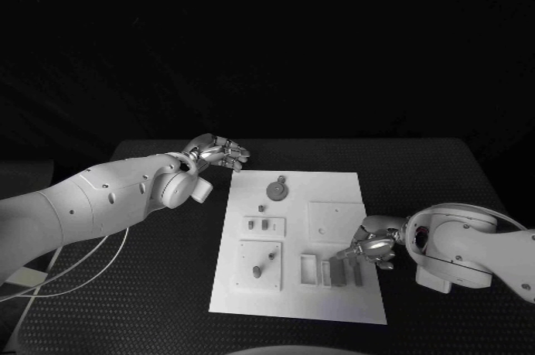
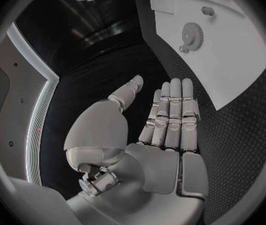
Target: Assemble the parts on the task board
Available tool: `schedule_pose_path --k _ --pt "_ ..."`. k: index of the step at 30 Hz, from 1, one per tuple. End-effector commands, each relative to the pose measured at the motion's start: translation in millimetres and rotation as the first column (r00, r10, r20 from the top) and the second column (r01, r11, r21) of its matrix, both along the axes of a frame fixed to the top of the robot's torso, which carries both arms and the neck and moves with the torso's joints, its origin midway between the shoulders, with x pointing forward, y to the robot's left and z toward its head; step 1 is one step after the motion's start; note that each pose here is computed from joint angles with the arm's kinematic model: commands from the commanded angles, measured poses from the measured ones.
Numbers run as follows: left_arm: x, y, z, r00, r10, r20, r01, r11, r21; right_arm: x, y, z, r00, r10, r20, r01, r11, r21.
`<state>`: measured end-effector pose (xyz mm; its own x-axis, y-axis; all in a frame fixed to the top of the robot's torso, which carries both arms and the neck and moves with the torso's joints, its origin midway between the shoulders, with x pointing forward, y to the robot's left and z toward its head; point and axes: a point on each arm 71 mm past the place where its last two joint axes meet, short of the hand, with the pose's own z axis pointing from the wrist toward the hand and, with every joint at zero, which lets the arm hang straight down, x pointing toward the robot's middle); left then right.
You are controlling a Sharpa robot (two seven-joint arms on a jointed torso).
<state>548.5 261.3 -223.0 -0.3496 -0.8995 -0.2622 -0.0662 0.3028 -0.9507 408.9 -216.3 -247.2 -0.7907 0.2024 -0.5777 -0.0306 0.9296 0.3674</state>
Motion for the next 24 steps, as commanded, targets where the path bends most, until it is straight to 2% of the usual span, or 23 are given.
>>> schedule_pose_path --k 1,14,24 --pt "-0.7 -2.8 0.8 1.000 -0.019 0.001 0.019 1.000 -0.016 -3.8 -1 -5.4 0.998 0.011 -0.055 -0.013 0.999 -0.044" --pt "-1.1 -3.9 0.8 1.000 -0.024 0.000 0.024 1.000 -0.018 -4.0 8 -20.3 0.999 0.025 -0.045 -0.028 0.997 -0.071" --pt "-1.2 -4.2 0.9 1.000 -0.025 0.000 0.025 1.000 -0.018 -2.7 15 -26.7 0.999 0.035 -0.027 -0.037 0.996 -0.080"
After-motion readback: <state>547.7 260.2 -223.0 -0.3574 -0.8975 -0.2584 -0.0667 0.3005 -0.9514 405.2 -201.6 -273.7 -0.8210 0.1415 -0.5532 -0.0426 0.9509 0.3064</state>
